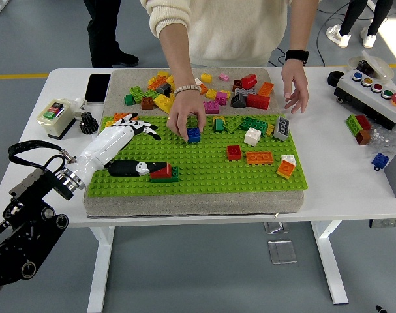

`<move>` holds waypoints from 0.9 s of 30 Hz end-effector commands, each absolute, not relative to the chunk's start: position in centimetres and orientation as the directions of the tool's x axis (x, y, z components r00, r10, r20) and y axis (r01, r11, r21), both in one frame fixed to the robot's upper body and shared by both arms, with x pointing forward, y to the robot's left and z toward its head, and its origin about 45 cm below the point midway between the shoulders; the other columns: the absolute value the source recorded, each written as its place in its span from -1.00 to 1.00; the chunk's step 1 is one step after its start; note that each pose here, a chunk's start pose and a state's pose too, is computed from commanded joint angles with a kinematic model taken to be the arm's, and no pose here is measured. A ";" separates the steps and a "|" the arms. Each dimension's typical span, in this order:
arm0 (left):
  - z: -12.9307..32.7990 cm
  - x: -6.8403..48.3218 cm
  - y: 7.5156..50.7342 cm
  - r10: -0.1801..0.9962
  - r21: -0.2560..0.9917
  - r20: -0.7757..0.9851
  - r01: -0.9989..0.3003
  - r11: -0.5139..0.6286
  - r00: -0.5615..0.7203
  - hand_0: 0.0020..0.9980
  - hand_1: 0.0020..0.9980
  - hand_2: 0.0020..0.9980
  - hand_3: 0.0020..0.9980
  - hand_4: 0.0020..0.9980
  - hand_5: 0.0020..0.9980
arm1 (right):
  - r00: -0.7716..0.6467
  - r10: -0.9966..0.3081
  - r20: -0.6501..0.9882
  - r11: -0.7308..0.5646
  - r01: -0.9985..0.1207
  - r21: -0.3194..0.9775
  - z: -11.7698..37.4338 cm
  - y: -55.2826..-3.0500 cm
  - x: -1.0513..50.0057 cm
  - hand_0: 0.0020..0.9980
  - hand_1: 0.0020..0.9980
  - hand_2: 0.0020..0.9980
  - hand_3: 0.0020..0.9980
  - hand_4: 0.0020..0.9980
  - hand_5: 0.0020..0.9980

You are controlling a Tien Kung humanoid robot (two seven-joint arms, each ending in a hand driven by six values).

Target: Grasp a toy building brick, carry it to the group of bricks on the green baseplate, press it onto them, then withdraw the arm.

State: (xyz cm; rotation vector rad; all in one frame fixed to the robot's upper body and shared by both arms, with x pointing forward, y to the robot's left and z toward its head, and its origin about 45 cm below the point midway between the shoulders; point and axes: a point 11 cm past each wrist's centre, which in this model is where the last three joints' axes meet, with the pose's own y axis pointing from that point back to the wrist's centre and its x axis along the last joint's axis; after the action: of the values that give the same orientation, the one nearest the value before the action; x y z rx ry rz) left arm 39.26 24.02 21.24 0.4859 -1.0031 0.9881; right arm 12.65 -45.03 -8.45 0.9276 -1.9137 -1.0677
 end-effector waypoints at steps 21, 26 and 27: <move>23.3 41.8 25.1 0.512 -0.110 0.845 -0.886 0.450 0.155 0.68 0.54 0.57 0.64 1.00 -0.38 | -0.472 -0.845 0.252 0.394 -0.230 0.890 -8.5 -44.9 12.7 0.52 0.36 0.46 0.33 0.86 0.00; 23.5 42.1 25.3 0.545 -0.132 0.826 -0.890 0.435 0.144 0.49 0.41 0.44 0.52 1.00 -0.55 | -0.467 -0.847 0.254 0.394 -0.229 0.890 -8.5 -44.9 12.7 0.52 0.36 0.46 0.33 0.86 0.00; 23.5 42.1 25.4 0.552 -0.139 0.822 -0.891 0.432 0.140 0.49 0.41 0.44 0.52 1.00 -0.55 | -0.467 -0.847 0.255 0.394 -0.228 0.890 -8.5 -44.9 12.7 0.52 0.36 0.46 0.33 0.86 0.00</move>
State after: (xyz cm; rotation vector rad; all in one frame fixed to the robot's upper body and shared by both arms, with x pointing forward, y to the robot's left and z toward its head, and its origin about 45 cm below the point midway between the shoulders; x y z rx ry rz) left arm 42.09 25.37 23.52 0.4340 -0.9476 1.0903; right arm 12.69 -44.87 -8.50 0.9218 -1.9182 -1.0699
